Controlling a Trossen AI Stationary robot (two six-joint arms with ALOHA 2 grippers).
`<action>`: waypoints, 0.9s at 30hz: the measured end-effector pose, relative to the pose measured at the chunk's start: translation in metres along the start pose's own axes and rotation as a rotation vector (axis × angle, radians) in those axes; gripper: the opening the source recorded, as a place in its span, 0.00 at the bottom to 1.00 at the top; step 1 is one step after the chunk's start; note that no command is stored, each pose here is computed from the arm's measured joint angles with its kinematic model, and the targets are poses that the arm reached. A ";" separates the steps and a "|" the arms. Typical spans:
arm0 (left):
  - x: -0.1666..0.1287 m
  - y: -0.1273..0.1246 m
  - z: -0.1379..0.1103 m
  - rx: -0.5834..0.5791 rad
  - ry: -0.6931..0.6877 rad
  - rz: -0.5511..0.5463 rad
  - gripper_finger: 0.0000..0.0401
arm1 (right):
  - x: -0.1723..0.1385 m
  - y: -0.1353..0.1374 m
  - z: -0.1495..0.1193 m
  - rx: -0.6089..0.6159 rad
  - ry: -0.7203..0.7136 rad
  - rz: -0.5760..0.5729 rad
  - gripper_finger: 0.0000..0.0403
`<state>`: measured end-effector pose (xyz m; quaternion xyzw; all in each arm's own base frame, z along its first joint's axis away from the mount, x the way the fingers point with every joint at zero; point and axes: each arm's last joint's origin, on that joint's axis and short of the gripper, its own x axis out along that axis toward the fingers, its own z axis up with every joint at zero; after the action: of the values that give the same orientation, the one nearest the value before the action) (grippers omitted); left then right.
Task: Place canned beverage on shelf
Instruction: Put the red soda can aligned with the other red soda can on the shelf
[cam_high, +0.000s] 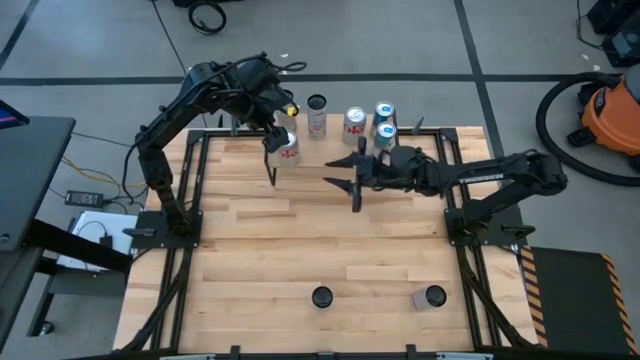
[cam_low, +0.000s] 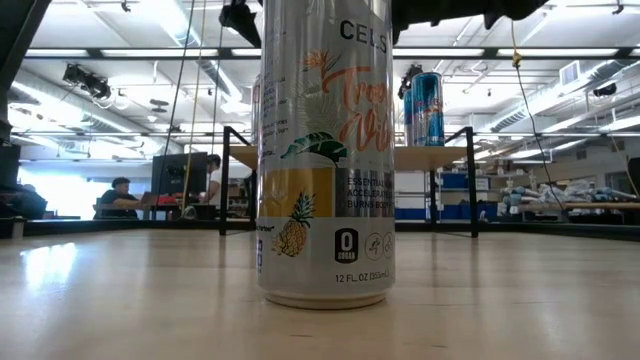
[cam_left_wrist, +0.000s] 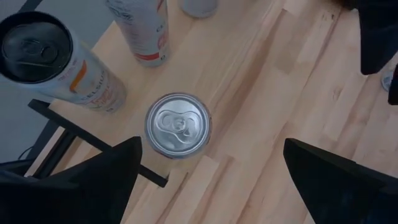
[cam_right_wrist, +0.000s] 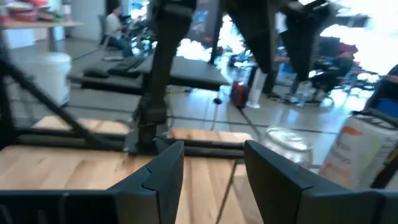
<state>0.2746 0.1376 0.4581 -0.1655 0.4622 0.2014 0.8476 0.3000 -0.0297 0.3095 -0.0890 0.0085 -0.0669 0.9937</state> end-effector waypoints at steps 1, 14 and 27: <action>0.000 0.000 0.000 0.000 -0.001 0.000 0.98 | 0.002 0.000 -0.001 -0.001 -0.005 -0.012 0.44; -0.006 0.000 -0.002 0.004 -0.014 0.000 0.98 | 0.008 -0.001 -0.004 0.001 -0.039 -0.032 0.44; -0.006 0.000 -0.002 -0.004 -0.014 0.000 0.98 | 0.008 -0.001 -0.003 0.002 -0.044 -0.033 0.44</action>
<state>0.2702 0.1353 0.4620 -0.1657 0.4560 0.2033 0.8505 0.3079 -0.0328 0.3067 -0.0896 -0.0150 -0.0811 0.9926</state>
